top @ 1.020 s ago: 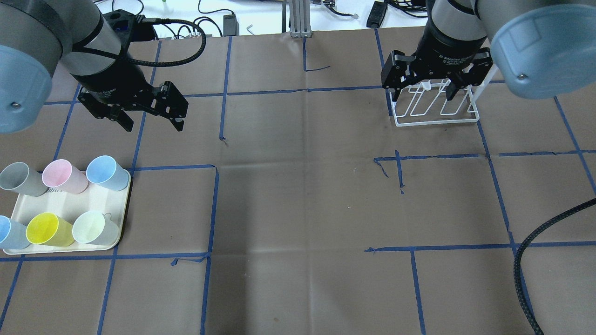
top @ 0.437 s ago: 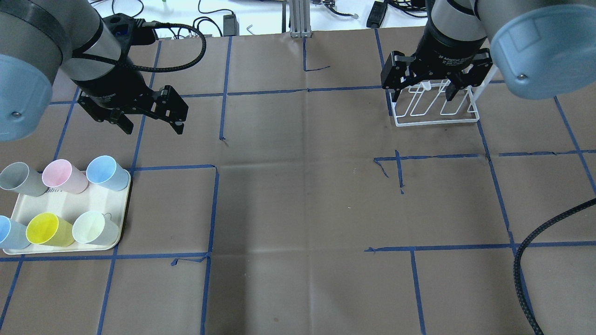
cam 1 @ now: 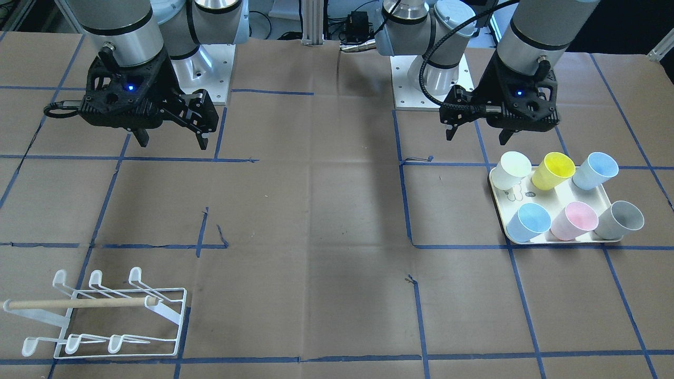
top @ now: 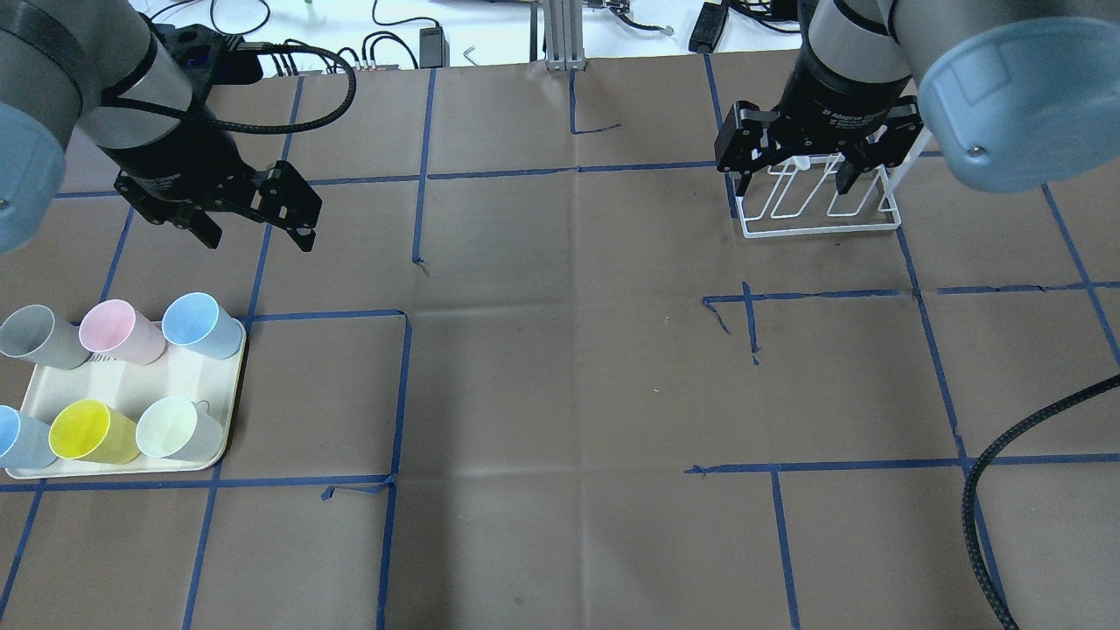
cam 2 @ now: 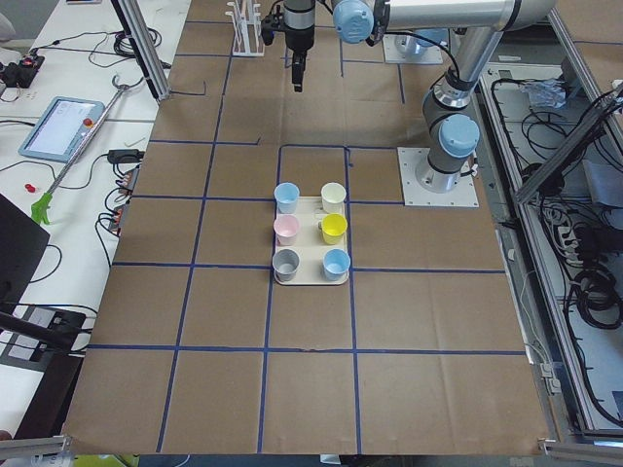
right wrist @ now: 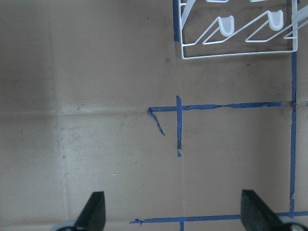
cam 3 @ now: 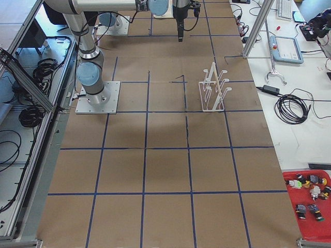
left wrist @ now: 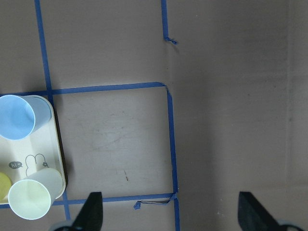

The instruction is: Transfer IKEA cup to right arm and place on rack

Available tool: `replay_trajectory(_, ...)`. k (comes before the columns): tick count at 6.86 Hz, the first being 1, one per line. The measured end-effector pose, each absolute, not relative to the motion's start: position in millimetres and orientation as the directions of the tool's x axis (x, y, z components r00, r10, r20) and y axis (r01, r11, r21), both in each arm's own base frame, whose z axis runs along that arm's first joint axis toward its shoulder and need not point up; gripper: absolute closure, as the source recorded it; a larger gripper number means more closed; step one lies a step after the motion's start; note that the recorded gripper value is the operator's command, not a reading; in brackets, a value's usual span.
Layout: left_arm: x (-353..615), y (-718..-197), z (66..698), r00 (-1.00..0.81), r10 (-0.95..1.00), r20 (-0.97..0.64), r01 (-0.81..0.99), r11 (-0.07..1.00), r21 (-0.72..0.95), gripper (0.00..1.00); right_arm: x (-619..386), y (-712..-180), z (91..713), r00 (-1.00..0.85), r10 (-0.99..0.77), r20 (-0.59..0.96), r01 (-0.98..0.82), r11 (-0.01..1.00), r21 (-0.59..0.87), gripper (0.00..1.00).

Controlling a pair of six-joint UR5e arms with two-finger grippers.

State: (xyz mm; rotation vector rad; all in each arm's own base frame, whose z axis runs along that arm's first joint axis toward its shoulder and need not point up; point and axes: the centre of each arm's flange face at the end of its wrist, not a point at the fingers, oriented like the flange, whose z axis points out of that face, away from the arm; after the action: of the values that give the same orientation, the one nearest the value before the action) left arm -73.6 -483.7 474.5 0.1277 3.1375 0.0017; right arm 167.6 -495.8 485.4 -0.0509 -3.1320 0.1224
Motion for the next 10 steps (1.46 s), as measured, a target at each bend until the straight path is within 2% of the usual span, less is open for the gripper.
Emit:
replay_trajectory(4,69,-488,448,-0.997,0.081,0.014,0.081,0.996,0.024,0.00,168,-496,485,-0.999,0.033,0.006,0.032,0.996,-0.078,0.00)
replay_trajectory(6,89,-490,417,-0.996,0.092,-0.001,0.092,0.996,-0.007,0.00,167,-496,485,-0.999,0.033,0.008,0.032,0.996,-0.079,0.00)
replay_trajectory(10,94,-502,317,-1.000,0.027,-0.009,0.027,0.999,-0.034,0.00,167,-496,485,-0.999,0.033,0.009,0.032,0.996,-0.080,0.00)
